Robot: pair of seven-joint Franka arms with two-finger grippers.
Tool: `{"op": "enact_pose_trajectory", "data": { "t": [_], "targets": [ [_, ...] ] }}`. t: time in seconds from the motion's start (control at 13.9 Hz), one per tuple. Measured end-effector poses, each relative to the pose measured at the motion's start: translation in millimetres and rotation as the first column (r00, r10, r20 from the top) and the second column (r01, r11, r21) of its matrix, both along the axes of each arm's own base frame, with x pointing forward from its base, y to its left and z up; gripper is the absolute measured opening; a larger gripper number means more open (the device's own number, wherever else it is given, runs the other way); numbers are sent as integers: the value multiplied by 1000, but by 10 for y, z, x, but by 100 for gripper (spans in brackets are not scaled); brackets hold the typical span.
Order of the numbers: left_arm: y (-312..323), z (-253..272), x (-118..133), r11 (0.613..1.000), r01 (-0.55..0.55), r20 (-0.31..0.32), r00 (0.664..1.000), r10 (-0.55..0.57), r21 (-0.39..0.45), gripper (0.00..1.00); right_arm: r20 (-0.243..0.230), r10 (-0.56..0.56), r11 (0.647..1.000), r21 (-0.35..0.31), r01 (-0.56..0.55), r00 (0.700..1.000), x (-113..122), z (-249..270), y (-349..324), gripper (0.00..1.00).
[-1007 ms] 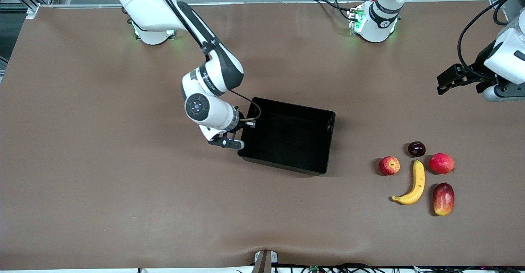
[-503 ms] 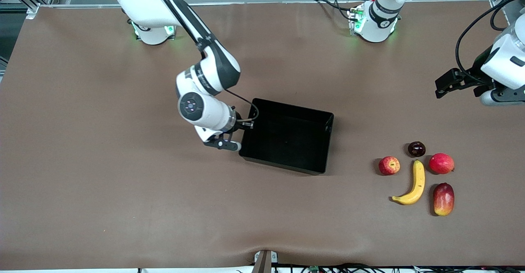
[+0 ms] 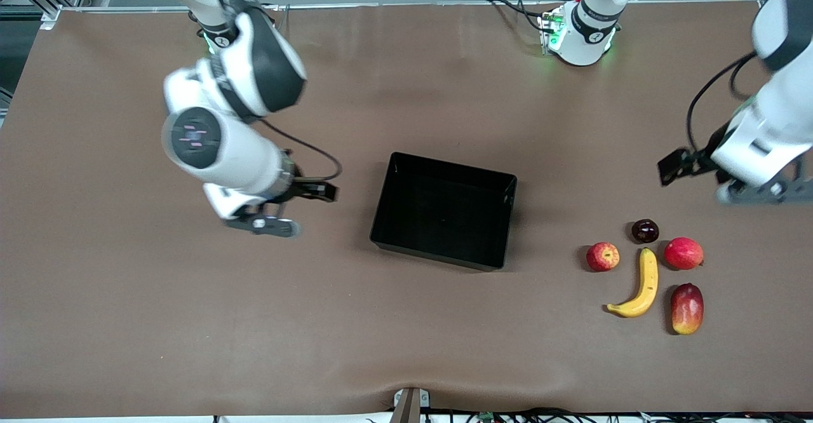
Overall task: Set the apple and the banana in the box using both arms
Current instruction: 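Withdraw the right gripper while the left gripper reaches the red apple, then close the left gripper on the red apple and lift it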
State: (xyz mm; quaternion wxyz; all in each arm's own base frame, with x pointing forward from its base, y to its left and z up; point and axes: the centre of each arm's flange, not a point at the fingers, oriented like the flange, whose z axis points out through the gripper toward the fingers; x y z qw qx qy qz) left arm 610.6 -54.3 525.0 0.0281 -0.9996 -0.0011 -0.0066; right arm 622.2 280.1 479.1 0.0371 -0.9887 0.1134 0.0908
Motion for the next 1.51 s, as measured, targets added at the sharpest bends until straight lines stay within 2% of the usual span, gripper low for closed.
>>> {"op": "enact_pose_trajectory", "data": {
  "t": [0.14,0.22,0.43,0.72,0.93,1.22,1.51],
  "targets": [
    [6,-500,208,1000,3,-11,1000,-3,-12,100,-30,-45,999,-19,45,999,134,170,-515,100],
    [12,-743,308,1000,3,-13,1000,-4,-18,100,-25,-38,999,-19,38,999,178,268,-731,100],
    [33,-1399,536,999,4,-9,1000,-4,-34,100,45,6,996,-84,-2,999,118,754,-1198,100],
    [90,-2093,706,1000,27,7,1000,-27,-13,100,111,114,992,-60,-108,987,-19,1063,-2274,100],
    [204,-2483,735,1000,10,-16,1000,-10,-23,100,159,118,993,-31,-114,980,-260,1057,-3015,100],
    [202,-2720,737,999,-10,-37,999,8,-39,100,189,112,994,-7,-112,976,-615,1245,-3568,100],
    [125,-2878,736,997,-36,-43,999,33,-74,100,168,153,987,11,-157,974,-792,1400,-3480,100]
  ]
}}
